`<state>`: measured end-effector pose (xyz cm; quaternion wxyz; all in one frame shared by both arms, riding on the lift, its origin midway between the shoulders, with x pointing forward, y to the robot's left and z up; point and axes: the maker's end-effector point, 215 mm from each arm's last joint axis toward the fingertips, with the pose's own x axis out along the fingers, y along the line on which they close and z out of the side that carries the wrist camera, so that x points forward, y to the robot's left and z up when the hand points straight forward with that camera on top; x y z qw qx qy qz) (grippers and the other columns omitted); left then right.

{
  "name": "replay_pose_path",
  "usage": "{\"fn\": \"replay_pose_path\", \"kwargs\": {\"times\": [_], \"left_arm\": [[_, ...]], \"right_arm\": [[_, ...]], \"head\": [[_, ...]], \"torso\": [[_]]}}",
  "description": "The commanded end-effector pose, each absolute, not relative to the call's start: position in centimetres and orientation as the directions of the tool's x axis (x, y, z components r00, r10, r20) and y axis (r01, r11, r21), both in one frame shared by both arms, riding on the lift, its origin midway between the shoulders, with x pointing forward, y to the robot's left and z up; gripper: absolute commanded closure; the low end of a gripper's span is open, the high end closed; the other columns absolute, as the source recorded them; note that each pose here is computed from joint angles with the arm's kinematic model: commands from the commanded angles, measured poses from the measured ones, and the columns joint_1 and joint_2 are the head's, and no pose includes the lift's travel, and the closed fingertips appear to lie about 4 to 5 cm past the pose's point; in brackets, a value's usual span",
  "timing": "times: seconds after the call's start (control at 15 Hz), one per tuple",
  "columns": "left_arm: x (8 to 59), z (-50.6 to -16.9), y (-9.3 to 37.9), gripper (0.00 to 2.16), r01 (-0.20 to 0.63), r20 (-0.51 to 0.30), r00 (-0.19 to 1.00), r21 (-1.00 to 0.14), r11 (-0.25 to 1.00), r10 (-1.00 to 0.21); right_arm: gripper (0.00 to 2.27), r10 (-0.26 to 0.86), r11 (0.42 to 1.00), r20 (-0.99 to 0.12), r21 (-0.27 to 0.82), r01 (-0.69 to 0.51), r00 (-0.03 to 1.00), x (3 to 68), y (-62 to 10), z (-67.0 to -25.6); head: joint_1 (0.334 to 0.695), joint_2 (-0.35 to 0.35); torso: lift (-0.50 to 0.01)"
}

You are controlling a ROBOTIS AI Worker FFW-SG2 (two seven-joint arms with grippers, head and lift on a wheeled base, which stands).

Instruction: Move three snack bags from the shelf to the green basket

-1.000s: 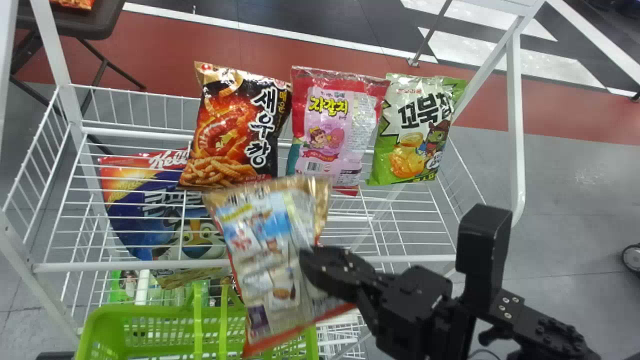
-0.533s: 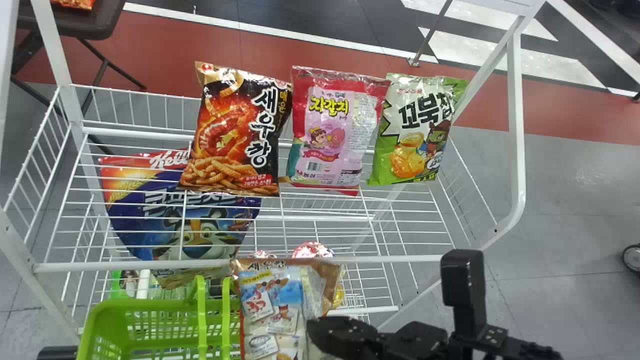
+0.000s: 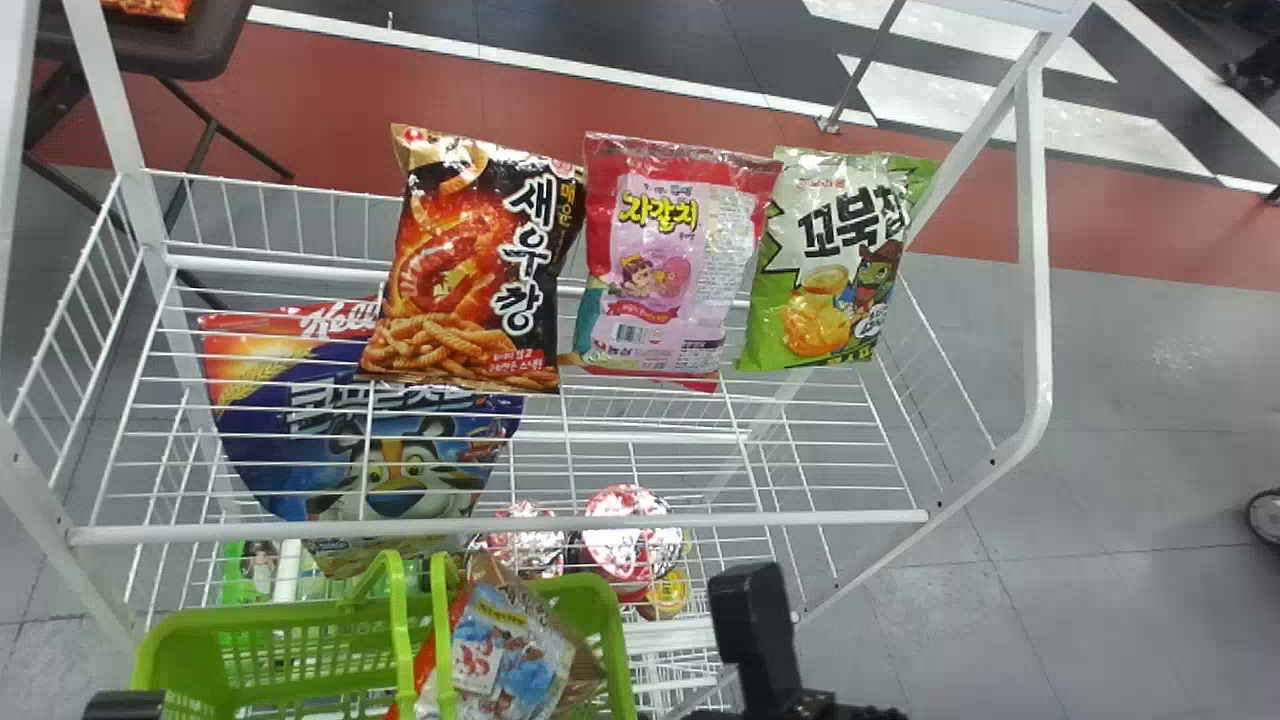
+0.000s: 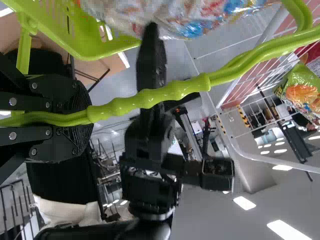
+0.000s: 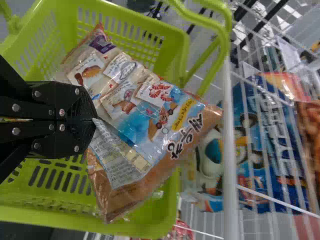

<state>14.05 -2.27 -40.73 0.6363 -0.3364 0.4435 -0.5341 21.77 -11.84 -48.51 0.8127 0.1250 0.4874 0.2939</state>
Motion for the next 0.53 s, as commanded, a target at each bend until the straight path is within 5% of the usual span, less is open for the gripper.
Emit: {"fn": "replay_pose_path", "kwargs": {"times": [0.0,0.2,0.27,0.33,0.4,0.47], "left_arm": [[14.1,-40.7,-2.0,1.96,0.383,-0.209,0.041,-0.9,0.209,-0.977],[14.1,-40.7,-2.1,1.96,0.383,-0.209,0.041,-0.9,0.208,-0.977],[14.1,-40.8,-2.1,1.96,0.382,-0.211,0.041,-0.9,0.211,-0.977],[14.1,-40.8,-2.2,1.96,0.382,-0.213,0.04,-0.899,0.211,-0.976],[14.0,-40.9,-2.3,1.96,0.383,-0.214,0.038,-0.899,0.212,-0.976],[14.1,-40.9,-2.3,1.96,0.383,-0.214,0.04,-0.899,0.213,-0.976]], "right_arm": [[2.25,0.586,0.804,-0.747,0.487,-0.341,0.315,21.0,-11.8,-50.5],[2.24,0.524,0.839,-0.831,0.468,-0.277,0.184,18.3,-13.0,-52.5],[2.03,0.52,0.841,-0.835,0.463,-0.28,0.182,18.2,-13.0,-52.5],[1.69,0.512,0.845,-0.84,0.455,-0.28,0.181,18.1,-13.2,-52.2],[0.72,0.513,0.845,-0.833,0.448,-0.292,0.206,18.5,-13.2,-51.4],[0.0,0.518,0.842,-0.812,0.428,-0.328,0.27,19.8,-13.3,-50.1]], "head": [[0.695,-0.35],[0.695,-0.35],[0.695,-0.35],[0.695,-0.35],[0.695,-0.35],[0.695,-0.35]], "torso": [[-0.048],[-0.048],[-0.048],[-0.048],[-0.048],[-0.048]]}}
